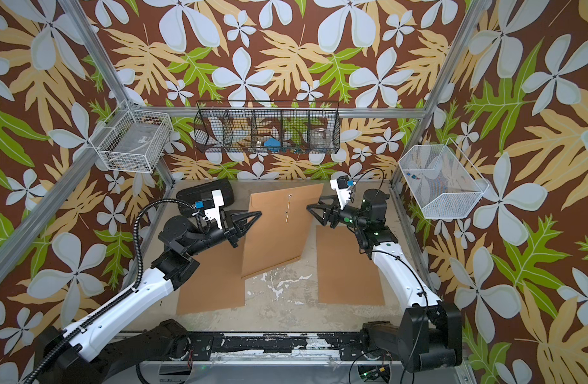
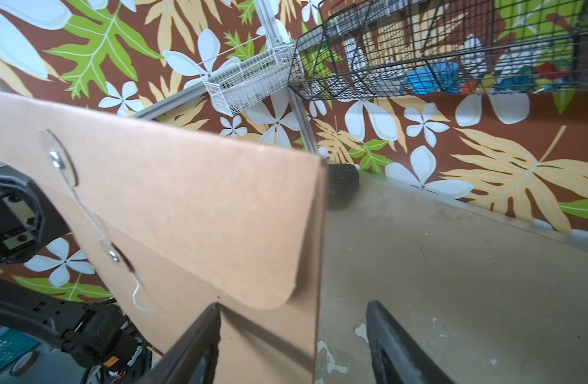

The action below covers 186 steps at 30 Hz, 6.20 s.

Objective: Open the file bag
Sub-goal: Pick up the file bag from the center of the board, then open the file bag.

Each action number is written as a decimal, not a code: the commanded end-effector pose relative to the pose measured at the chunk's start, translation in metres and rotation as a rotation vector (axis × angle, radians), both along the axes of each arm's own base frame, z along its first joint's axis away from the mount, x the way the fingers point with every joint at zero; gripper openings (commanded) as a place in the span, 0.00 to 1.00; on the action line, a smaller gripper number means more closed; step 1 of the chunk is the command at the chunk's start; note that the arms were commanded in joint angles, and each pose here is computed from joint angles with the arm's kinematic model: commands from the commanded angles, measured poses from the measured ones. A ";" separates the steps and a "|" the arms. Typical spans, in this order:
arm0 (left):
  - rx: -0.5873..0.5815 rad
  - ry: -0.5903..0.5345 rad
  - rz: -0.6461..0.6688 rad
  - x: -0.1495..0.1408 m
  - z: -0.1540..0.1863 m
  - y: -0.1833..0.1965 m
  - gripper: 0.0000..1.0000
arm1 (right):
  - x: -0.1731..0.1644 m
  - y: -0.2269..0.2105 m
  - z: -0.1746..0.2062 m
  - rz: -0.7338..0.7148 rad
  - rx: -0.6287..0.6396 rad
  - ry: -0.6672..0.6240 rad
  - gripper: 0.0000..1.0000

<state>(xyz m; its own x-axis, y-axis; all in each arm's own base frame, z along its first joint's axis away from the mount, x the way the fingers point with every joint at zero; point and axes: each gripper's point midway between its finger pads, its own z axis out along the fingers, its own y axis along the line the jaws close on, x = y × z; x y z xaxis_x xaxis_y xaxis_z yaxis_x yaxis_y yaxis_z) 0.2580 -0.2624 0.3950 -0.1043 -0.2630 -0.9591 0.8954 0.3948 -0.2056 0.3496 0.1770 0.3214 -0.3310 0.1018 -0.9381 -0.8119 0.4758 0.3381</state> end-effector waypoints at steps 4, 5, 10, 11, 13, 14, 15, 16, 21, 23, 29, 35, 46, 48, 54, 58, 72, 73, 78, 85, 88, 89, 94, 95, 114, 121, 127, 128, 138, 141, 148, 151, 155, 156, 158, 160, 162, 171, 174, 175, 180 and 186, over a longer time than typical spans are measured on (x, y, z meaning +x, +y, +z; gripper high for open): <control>-0.026 -0.044 -0.025 -0.005 0.012 -0.001 0.00 | -0.022 0.008 0.020 0.111 0.036 -0.084 0.68; -0.027 -0.044 -0.025 -0.004 0.011 -0.001 0.00 | -0.024 0.009 0.021 0.117 0.037 -0.088 0.68; -0.036 -0.045 -0.032 -0.002 0.011 -0.003 0.00 | -0.029 0.010 0.022 0.140 0.038 -0.091 0.66; -0.037 -0.046 -0.032 -0.002 0.011 -0.003 0.00 | -0.030 0.011 0.023 0.143 0.038 -0.095 0.66; -0.036 -0.047 -0.027 0.000 0.010 -0.003 0.00 | -0.032 0.011 0.024 0.151 0.038 -0.098 0.63; -0.035 -0.046 -0.022 0.001 0.010 -0.003 0.00 | -0.033 0.011 0.024 0.154 0.038 -0.101 0.61; -0.033 -0.043 -0.018 0.003 0.008 -0.003 0.00 | -0.035 0.011 0.025 0.159 0.038 -0.103 0.59; -0.033 -0.042 -0.016 0.005 0.008 -0.003 0.00 | -0.036 0.012 0.025 0.163 0.038 -0.104 0.56; -0.034 -0.030 -0.001 0.013 0.004 -0.002 0.00 | -0.044 0.013 0.030 0.179 0.035 -0.127 0.44; -0.034 -0.029 0.010 0.015 0.003 0.000 0.00 | -0.047 0.013 0.030 0.181 0.033 -0.133 0.41; -0.027 -0.018 0.052 0.027 -0.003 0.006 0.00 | -0.048 0.014 0.030 0.184 0.028 -0.130 0.34; -0.029 -0.014 0.087 0.034 -0.004 0.012 0.00 | -0.050 0.017 0.027 0.193 0.020 -0.125 0.26; -0.036 0.007 0.085 0.038 -0.008 0.012 0.00 | -0.054 0.020 0.032 0.196 0.000 -0.146 0.04; -0.032 0.017 0.072 0.038 -0.010 0.010 0.00 | -0.055 0.020 0.035 0.196 -0.005 -0.154 0.01; 0.007 0.044 0.031 0.040 -0.020 0.002 0.10 | -0.056 0.020 0.042 0.199 -0.017 -0.167 0.00; 0.028 0.044 -0.004 0.038 -0.020 -0.003 0.16 | -0.055 0.021 0.042 0.198 -0.023 -0.165 0.00; 0.057 0.064 -0.054 0.040 -0.022 -0.012 0.00 | -0.056 0.028 0.045 0.207 -0.050 -0.170 0.00; 0.052 0.064 -0.049 0.040 -0.022 -0.011 0.00 | -0.055 0.028 0.044 0.203 -0.050 -0.169 0.00; 0.017 0.052 0.006 0.040 -0.014 -0.002 0.00 | -0.049 0.025 0.040 0.156 -0.057 -0.152 0.12; -0.006 0.055 0.187 0.054 -0.007 0.021 0.00 | -0.029 0.006 0.030 -0.054 -0.100 -0.106 0.41; -0.012 0.066 0.227 0.058 -0.009 0.026 0.00 | -0.023 -0.005 0.024 -0.150 -0.117 -0.076 0.43; -0.015 0.070 0.237 0.059 -0.009 0.028 0.00 | -0.022 -0.009 0.023 -0.180 -0.119 -0.072 0.43; -0.021 0.085 0.257 0.063 -0.011 0.030 0.00 | -0.021 -0.026 0.019 -0.300 -0.139 -0.043 0.41; -0.023 0.085 0.256 0.063 -0.011 0.029 0.00 | -0.022 -0.028 0.019 -0.313 -0.141 -0.041 0.40; -0.087 0.130 0.217 0.056 -0.010 0.029 0.00 | -0.047 0.061 0.042 -0.245 -0.161 -0.116 0.28; -0.090 0.136 0.206 0.054 -0.012 0.028 0.00 | -0.047 0.085 0.033 -0.236 -0.193 -0.123 0.27; -0.094 0.132 0.201 0.051 -0.010 0.028 0.00 | -0.042 0.097 0.031 -0.240 -0.207 -0.130 0.25; -0.094 0.132 0.200 0.050 -0.010 0.028 0.00 | -0.042 0.099 0.030 -0.241 -0.210 -0.132 0.24; -0.096 0.133 0.194 0.047 -0.010 0.029 0.00 | -0.036 0.108 0.029 -0.235 -0.214 -0.139 0.23; -0.093 0.136 0.192 0.048 -0.011 0.028 0.00 | -0.036 0.110 0.028 -0.229 -0.218 -0.139 0.23; -0.099 0.131 0.180 0.046 -0.009 0.027 0.00 | -0.033 0.116 0.026 -0.217 -0.227 -0.140 0.24; -0.099 0.130 0.176 0.046 -0.009 0.026 0.00 | -0.031 0.117 0.025 -0.216 -0.230 -0.139 0.24; -0.099 0.126 0.170 0.045 -0.008 0.026 0.00 | -0.029 0.120 0.024 -0.214 -0.232 -0.139 0.25; -0.097 0.126 0.169 0.044 -0.008 0.026 0.00 | -0.028 0.120 0.024 -0.217 -0.236 -0.139 0.25; -0.098 0.124 0.164 0.044 -0.007 0.025 0.00 | -0.027 0.120 0.022 -0.220 -0.241 -0.138 0.26; -0.096 0.122 0.161 0.043 -0.007 0.025 0.00 | -0.027 0.120 0.022 -0.221 -0.242 -0.138 0.26; -0.095 0.124 0.160 0.043 -0.008 0.025 0.00 | -0.026 0.121 0.021 -0.221 -0.242 -0.138 0.26; -0.095 0.121 0.152 0.042 -0.008 0.024 0.00 | -0.022 0.122 0.020 -0.228 -0.243 -0.137 0.23; -0.095 0.122 0.153 0.042 -0.009 0.024 0.00 | -0.021 0.124 0.019 -0.227 -0.243 -0.133 0.22; -0.095 0.122 0.152 0.042 -0.009 0.024 0.00 | -0.021 0.124 0.019 -0.228 -0.242 -0.132 0.22; -0.095 0.121 0.150 0.042 -0.009 0.024 0.00 | -0.018 0.125 0.017 -0.235 -0.239 -0.126 0.18; -0.096 0.122 0.155 0.041 -0.009 0.025 0.00 | -0.013 0.121 0.016 -0.272 -0.240 -0.120 0.10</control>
